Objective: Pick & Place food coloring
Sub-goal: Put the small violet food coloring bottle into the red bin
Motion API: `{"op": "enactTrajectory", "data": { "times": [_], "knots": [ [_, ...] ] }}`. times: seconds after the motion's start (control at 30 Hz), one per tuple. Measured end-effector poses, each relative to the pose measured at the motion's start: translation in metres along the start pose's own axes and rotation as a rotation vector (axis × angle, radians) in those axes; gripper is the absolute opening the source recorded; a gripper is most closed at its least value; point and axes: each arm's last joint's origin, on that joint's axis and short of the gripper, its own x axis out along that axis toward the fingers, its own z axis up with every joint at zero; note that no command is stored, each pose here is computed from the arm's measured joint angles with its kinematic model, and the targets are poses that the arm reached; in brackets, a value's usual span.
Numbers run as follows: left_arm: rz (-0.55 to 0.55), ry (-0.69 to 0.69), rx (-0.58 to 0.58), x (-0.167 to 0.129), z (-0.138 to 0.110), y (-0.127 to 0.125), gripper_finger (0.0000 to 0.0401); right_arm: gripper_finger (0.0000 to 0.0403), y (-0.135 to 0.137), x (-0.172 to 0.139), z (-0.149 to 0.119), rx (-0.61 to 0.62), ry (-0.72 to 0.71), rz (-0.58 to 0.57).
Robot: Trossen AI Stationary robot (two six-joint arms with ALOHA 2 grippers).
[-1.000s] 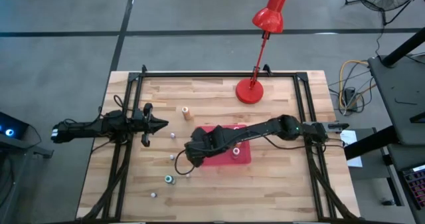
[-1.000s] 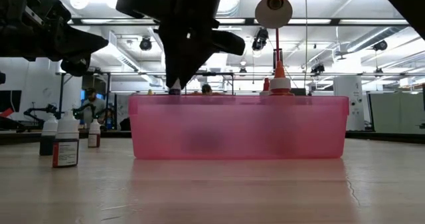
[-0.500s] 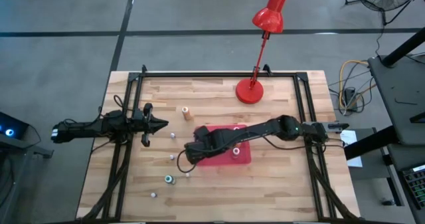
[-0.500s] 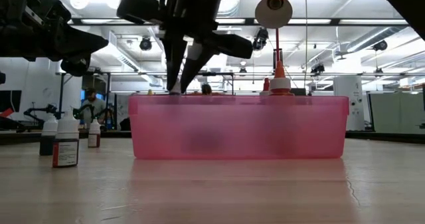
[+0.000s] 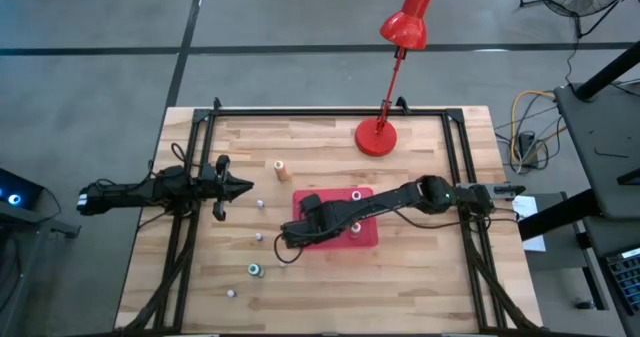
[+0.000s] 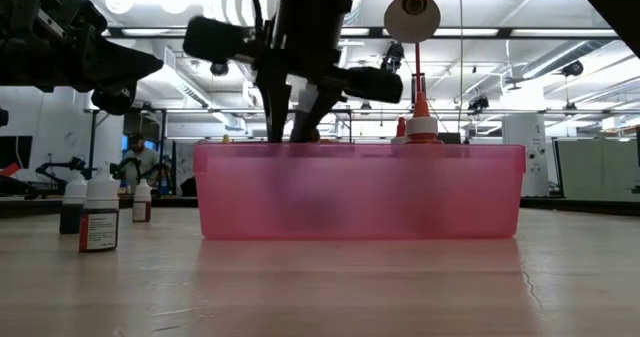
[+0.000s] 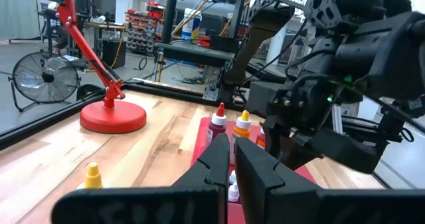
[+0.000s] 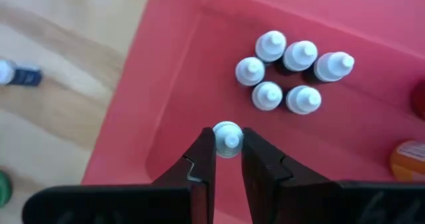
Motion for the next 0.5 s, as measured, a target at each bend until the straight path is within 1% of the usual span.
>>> {"op": "enactTrajectory", "data": {
  "times": [0.17,0.5],
  "knots": [
    [0.000,0.000,0.000,0.000,0.000,0.000,0.0000,0.0039,-0.001,0.012,-0.003,0.015,-0.001,0.005],
    [0.000,0.000,0.000,0.000,0.000,0.000,0.0000,0.0042,-0.005,0.022,-0.008,-0.011,0.020,-0.008]
  ]
}}
